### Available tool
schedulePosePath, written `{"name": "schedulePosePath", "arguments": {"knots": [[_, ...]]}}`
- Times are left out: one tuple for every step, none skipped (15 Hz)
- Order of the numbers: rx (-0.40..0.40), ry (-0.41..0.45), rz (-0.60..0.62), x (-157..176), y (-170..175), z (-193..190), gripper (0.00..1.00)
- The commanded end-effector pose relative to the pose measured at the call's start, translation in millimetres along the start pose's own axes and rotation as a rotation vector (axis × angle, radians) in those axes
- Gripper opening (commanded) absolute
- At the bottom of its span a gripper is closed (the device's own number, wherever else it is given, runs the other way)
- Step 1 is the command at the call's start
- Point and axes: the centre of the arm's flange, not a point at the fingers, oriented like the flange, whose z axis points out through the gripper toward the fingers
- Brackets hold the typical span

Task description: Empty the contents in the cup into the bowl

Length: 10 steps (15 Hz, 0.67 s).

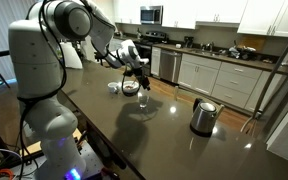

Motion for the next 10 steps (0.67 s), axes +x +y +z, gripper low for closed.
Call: {"name": "schedulePosePath", "arguments": {"knots": [[0.024, 0.08, -0.143, 3, -3, -32, 0.82], [0.047, 0.089, -0.167, 3, -5, -39, 0.97], [0.073, 0.095, -0.192, 2, -6, -45, 0.95], [0.1, 0.098, -0.214, 2, -7, -52, 0.97], [0.121, 0.105, -0.234, 2, -8, -57, 1.0], [0.136, 0.11, -0.252, 2, -9, -63, 1.0], [0.147, 0.112, -0.27, 2, -10, -67, 1.0], [0.155, 0.109, -0.292, 2, -10, -72, 1.0], [0.124, 0.111, -0.244, 1, -19, -61, 1.0], [0.128, 0.113, -0.249, 1, -19, -63, 1.0]]}}
